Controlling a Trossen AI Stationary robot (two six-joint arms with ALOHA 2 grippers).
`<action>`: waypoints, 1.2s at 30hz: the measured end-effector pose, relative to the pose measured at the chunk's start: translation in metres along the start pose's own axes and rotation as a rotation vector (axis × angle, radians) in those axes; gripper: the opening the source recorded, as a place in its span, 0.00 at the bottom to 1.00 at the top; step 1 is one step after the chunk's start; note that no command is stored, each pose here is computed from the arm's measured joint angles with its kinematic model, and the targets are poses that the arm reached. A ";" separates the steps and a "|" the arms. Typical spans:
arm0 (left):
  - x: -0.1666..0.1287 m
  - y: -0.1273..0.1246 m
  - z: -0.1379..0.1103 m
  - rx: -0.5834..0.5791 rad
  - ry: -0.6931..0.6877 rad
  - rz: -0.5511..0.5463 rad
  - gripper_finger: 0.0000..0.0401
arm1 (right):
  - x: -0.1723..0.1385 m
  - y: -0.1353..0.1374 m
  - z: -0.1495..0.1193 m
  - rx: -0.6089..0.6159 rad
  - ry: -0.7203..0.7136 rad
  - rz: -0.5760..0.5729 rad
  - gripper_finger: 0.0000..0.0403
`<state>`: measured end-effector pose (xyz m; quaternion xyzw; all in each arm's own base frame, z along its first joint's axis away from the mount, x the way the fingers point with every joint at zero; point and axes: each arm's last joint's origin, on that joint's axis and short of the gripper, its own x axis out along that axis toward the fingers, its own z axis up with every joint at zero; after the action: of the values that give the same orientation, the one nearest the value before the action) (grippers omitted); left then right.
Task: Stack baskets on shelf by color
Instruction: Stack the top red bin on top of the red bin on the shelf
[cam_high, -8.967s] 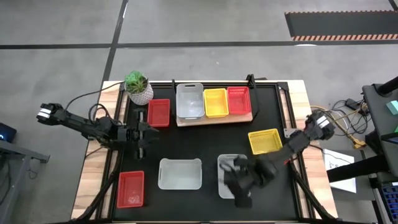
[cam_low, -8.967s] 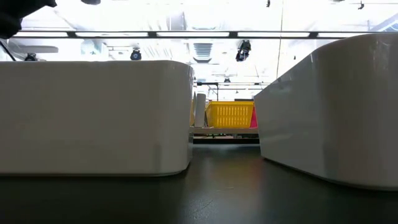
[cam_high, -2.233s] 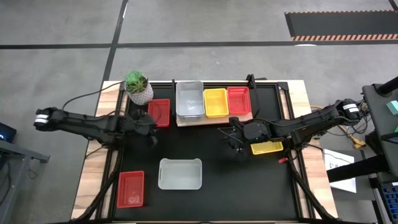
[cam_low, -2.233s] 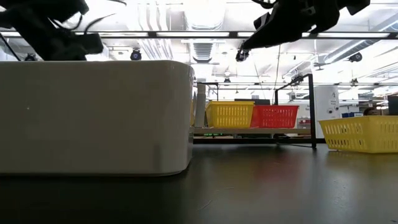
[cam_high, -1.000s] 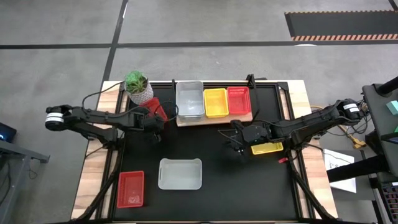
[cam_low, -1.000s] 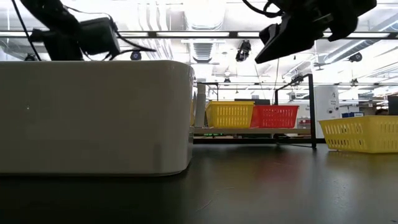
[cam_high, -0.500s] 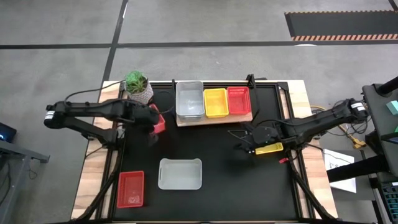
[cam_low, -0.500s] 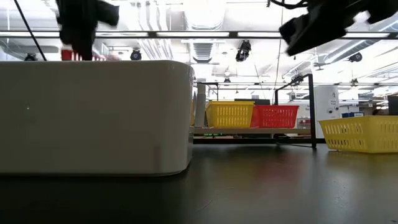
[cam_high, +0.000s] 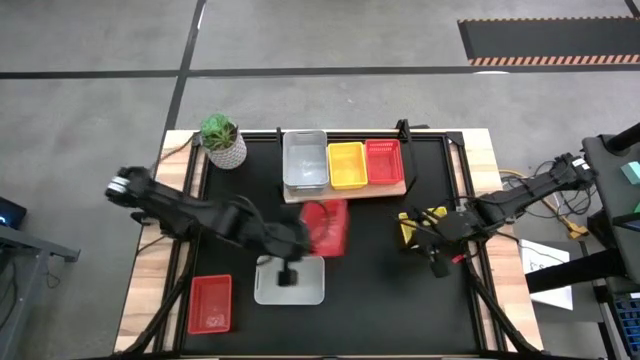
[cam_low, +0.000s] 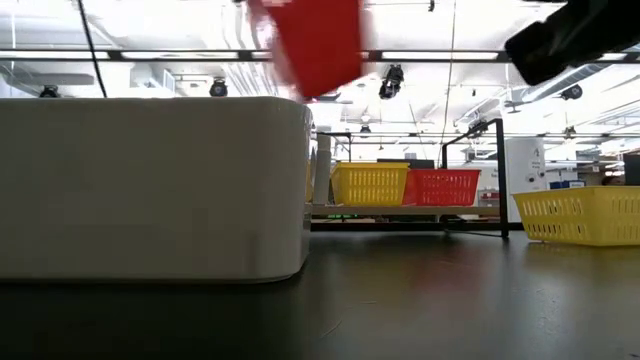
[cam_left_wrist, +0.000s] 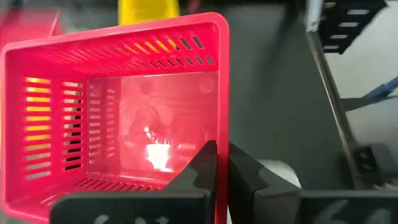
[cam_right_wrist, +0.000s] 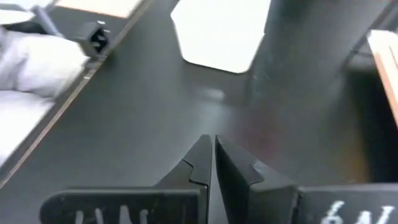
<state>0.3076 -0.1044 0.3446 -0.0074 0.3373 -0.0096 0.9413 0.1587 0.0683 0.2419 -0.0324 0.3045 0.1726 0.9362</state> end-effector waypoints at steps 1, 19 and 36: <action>0.013 -0.004 0.003 0.072 -0.033 -0.006 0.00 | -0.002 0.003 -0.001 -0.016 -0.012 0.015 0.03; 0.181 0.001 -0.036 0.163 0.010 0.091 0.00 | -0.026 0.017 0.003 -0.100 -0.182 0.099 0.03; 0.193 0.023 -0.032 0.140 -0.051 0.117 0.20 | 0.028 0.019 0.011 0.175 -0.020 -0.094 0.03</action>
<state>0.4366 -0.0858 0.1971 0.0780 0.3117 0.0222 0.9467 0.1797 0.0968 0.2354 0.0372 0.3075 0.1014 0.9454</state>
